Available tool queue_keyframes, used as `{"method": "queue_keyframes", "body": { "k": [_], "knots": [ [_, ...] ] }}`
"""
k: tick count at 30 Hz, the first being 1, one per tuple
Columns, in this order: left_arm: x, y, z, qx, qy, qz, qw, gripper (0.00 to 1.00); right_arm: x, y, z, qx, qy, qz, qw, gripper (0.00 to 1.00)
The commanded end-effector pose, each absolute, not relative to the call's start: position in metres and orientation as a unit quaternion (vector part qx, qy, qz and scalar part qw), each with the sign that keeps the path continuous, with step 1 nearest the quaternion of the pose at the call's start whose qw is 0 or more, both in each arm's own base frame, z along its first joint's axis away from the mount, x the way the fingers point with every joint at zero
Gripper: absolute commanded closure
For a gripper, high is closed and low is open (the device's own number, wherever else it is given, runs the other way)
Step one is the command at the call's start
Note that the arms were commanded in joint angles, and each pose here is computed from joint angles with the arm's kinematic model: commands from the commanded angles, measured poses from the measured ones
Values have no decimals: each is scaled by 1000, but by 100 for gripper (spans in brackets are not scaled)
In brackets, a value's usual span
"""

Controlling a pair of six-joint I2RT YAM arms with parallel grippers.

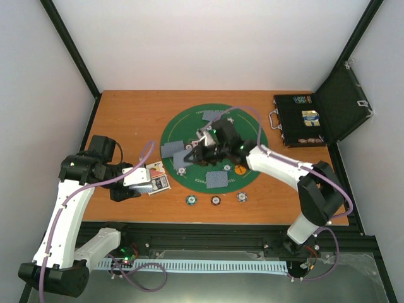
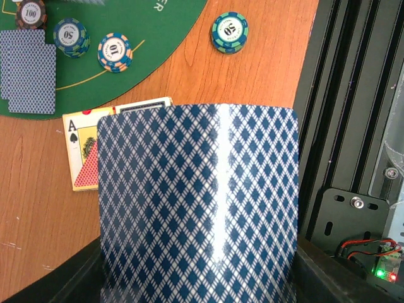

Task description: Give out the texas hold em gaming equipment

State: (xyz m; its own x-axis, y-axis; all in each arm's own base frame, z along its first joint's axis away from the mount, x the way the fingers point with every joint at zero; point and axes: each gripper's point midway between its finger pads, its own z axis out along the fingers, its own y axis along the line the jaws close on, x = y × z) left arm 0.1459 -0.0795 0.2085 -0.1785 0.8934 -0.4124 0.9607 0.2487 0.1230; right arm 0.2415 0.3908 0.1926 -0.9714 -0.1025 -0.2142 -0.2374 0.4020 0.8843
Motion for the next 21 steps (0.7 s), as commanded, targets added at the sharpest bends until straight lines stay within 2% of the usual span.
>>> {"method": "queue_keyframes", "body": {
  "k": [1, 3, 5, 8, 13, 16, 21],
  "knots": [
    [146, -84, 217, 610, 755, -87, 223, 95, 294, 336, 184, -167, 899, 377, 147, 97],
    [147, -84, 216, 609, 756, -88, 222, 95, 335, 304, 171, -177, 931, 242, 207, 97],
    [147, -85, 216, 608, 757, -90, 222, 95, 370, 278, 154, -179, 948, 120, 234, 97],
    [147, -85, 215, 606, 759, -93, 220, 95, 416, 249, 152, -176, 940, -28, 289, 97],
    [147, -84, 216, 605, 759, -89, 221, 95, 450, 245, 142, -265, 868, -235, 349, 97],
    [147, -84, 215, 606, 760, -89, 219, 95, 458, 255, 128, -321, 821, -312, 355, 97],
    [148, -84, 213, 604, 761, -90, 217, 95, 467, 266, 113, -360, 787, -340, 368, 97]
  ]
}}
